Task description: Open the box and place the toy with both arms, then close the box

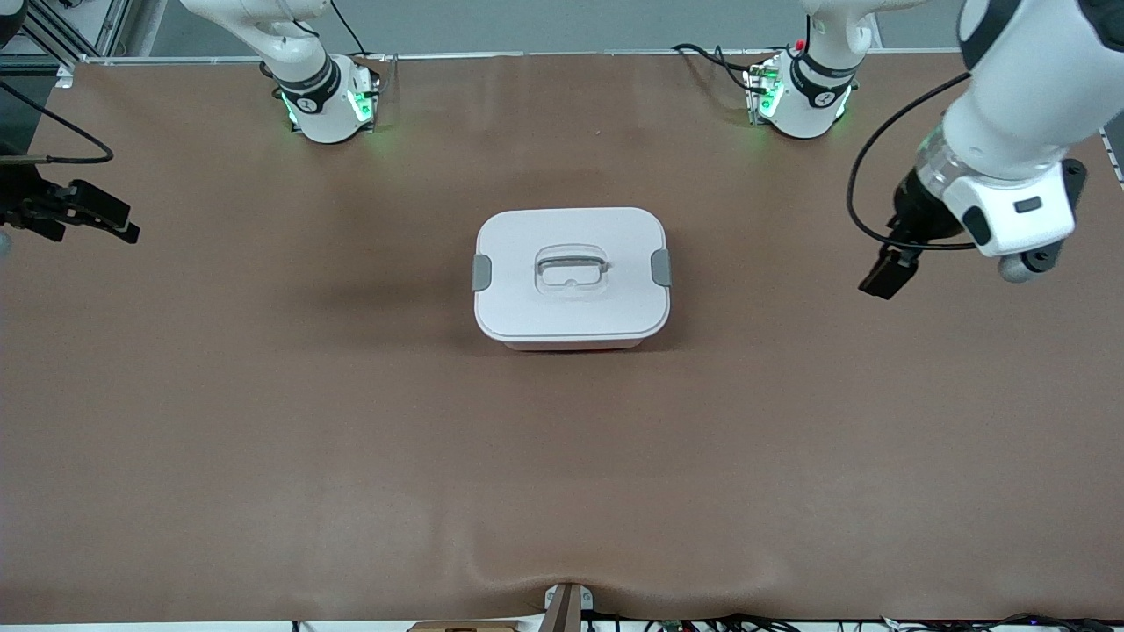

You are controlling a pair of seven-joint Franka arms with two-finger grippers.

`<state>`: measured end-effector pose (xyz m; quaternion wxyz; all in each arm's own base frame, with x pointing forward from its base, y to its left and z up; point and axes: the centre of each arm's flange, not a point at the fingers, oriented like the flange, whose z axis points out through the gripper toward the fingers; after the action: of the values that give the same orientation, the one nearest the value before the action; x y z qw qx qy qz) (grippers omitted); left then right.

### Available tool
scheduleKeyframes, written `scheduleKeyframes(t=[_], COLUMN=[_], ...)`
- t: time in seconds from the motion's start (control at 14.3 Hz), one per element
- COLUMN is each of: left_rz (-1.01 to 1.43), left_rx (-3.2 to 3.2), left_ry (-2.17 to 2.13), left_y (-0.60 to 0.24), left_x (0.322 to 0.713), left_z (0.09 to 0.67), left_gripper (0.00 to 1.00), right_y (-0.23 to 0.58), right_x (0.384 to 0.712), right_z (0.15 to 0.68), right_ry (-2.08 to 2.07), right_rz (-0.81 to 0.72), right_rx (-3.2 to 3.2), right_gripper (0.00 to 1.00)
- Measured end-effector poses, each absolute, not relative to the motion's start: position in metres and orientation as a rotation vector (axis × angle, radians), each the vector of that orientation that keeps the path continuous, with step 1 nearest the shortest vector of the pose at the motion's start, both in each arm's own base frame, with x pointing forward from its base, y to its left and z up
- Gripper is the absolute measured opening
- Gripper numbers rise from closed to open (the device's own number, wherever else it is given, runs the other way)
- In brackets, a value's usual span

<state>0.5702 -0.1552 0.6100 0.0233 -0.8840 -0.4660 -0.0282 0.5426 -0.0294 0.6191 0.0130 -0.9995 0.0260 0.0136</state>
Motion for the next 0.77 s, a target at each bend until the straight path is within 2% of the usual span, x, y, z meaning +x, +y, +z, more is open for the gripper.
scheduleKeyframes(t=[0.56,0.77], left_rz=[-0.086,-0.112], left_rx=[-2.904,-2.946], left_ry=[-1.046,-0.842], left_y=[-0.137,-0.107], left_x=[0.574,0.576], left_z=[0.614,0.623], left_gripper=[1.00,1.00], right_y=[-0.029,-0.029], right_x=[0.543,0.543], right_z=[0.619,0.619], right_ry=[0.081,0.081], right_rz=[0.042,0.042], right_rx=[-3.114,-3.114], right_gripper=[1.00,1.00])
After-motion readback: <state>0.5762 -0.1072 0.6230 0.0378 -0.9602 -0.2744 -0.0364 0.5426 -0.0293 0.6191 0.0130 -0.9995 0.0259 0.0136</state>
